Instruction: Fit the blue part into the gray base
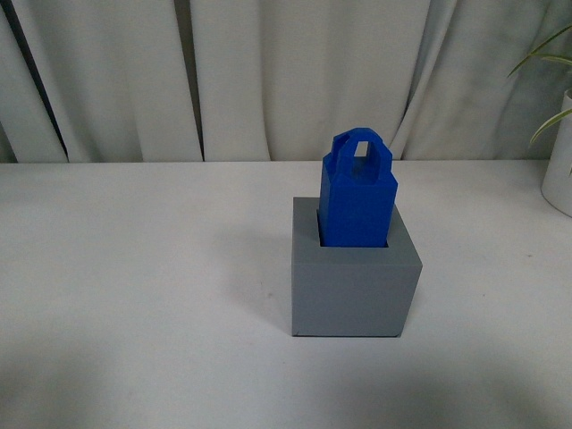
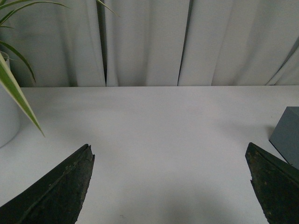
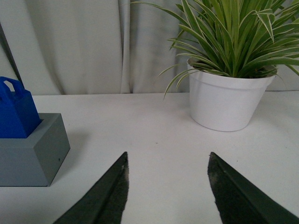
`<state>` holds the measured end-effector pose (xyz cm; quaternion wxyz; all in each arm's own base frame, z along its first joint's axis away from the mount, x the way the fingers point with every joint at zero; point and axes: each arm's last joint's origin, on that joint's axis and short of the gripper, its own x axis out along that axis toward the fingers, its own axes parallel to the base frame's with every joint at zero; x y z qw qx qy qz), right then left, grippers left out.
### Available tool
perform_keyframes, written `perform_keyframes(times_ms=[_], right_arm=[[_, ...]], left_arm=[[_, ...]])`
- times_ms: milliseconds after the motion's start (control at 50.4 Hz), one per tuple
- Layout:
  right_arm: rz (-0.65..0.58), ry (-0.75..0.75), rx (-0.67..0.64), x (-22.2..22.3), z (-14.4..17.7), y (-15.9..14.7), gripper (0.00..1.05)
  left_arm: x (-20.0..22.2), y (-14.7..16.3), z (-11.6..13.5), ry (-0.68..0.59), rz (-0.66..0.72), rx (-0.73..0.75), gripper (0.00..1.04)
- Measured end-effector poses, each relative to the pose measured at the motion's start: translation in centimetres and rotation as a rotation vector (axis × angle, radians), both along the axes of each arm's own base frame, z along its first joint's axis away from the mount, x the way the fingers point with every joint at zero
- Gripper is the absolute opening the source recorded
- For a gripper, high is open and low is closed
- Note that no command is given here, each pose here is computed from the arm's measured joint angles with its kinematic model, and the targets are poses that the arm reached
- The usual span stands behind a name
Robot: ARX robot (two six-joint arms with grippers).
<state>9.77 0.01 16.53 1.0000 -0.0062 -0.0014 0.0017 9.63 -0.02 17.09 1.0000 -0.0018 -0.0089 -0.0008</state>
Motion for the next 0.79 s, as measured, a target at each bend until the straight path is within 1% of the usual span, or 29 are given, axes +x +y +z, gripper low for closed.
perform_keyframes(times_ms=[79, 119, 159, 198, 218, 278, 793], right_arm=[[0.0, 0.0, 0.0, 0.0, 0.0, 0.0, 0.7], [0.0, 0.0, 0.0, 0.0, 0.0, 0.0, 0.81], [0.0, 0.0, 0.0, 0.0, 0.0, 0.0, 0.88], [0.0, 0.0, 0.0, 0.0, 0.0, 0.0, 0.98], [0.0, 0.0, 0.002, 0.0, 0.0, 0.0, 0.99], [0.0, 0.0, 0.002, 0.0, 0.0, 0.0, 0.97], [0.0, 0.0, 0.002, 0.0, 0.0, 0.0, 0.97]], left_arm=[[0.0, 0.0, 0.0, 0.0, 0.0, 0.0, 0.99], [0.0, 0.0, 0.0, 0.0, 0.0, 0.0, 0.99], [0.0, 0.0, 0.0, 0.0, 0.0, 0.0, 0.99], [0.0, 0.0, 0.0, 0.0, 0.0, 0.0, 0.99], [0.0, 0.0, 0.0, 0.0, 0.0, 0.0, 0.99], [0.0, 0.0, 0.0, 0.0, 0.0, 0.0, 0.99], [0.0, 0.0, 0.0, 0.0, 0.0, 0.0, 0.99]])
